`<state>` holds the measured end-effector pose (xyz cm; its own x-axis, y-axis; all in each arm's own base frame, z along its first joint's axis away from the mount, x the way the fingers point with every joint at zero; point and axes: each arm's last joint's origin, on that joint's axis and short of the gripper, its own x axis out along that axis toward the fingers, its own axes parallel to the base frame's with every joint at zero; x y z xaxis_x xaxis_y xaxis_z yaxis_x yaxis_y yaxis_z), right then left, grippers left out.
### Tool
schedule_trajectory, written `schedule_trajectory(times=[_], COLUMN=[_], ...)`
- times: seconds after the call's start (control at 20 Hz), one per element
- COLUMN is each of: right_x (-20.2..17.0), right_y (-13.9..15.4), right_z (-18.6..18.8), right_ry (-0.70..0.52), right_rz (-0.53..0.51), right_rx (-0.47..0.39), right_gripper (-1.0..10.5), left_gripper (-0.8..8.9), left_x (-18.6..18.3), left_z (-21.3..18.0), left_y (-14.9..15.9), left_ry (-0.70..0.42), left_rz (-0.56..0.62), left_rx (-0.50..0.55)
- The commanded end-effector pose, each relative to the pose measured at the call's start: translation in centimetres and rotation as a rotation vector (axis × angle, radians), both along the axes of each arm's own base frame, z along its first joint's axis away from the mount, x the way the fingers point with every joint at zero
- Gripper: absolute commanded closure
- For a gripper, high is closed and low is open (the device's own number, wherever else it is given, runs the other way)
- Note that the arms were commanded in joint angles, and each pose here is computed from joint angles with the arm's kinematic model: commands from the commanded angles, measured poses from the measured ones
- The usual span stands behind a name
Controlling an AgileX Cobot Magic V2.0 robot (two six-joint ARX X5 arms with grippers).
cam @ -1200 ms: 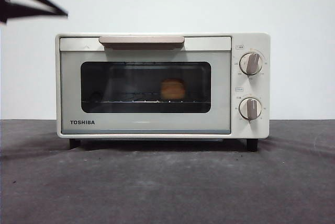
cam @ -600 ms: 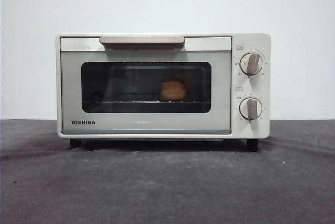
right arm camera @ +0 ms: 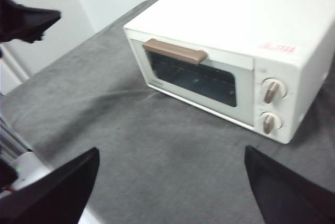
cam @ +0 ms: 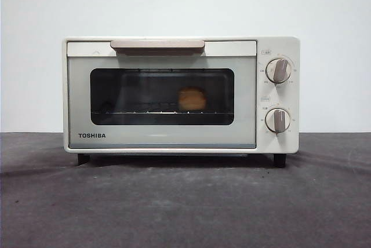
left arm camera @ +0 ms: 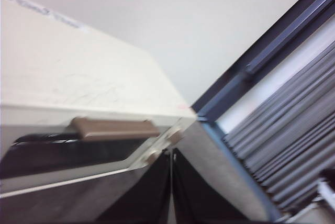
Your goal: The left arm flap open the oven, the right arm pick bread and place it into oven, the left arm flap close the oven
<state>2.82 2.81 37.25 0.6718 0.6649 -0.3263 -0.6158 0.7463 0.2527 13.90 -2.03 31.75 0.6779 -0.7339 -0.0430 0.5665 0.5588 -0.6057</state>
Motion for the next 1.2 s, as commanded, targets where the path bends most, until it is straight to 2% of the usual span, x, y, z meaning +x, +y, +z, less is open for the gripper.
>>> schedule_trajectory(times=[0.05, 0.65, 0.9, 1.0, 1.1, 1.15, 1.2], right_x=[0.1, 0.2, 0.2, 0.2, 0.2, 0.2, 0.2], right_y=[0.0, -0.1, -0.1, -0.1, -0.1, -0.1, -0.1], right_z=[0.4, 0.4, 0.4, 0.4, 0.4, 0.4, 0.4], right_ry=[-0.065, -0.154, -0.154, -0.153, -0.15, -0.15, -0.149], right_rz=[0.002, -0.006, -0.005, -0.005, -0.004, -0.004, -0.004], right_rx=[-0.028, -0.123, -0.124, -0.125, -0.128, -0.131, -0.13], right_gripper=[5.1, 5.1, 5.2, 6.3, 9.0, 9.4, 9.3], left_gripper=[8.04, 8.04, 8.04, 8.04, 8.04, 8.04, 8.04], left_x=[-0.8, -6.1, -7.4, -7.4, -7.5, -7.5, -7.5], left_z=[0.3, 0.0, -0.4, -0.6, -0.8, -0.8, -0.8], left_y=[0.1, 0.6, 0.7, 0.7, 0.7, 0.7, 0.7], left_ry=[-0.065, -0.192, -0.185, -0.165, -0.146, -0.144, -0.145], left_rz=[0.06, 0.282, 0.3, 0.298, 0.295, 0.295, 0.295], left_rx=[0.088, 0.299, 0.333, 0.335, 0.335, 0.335, 0.335])
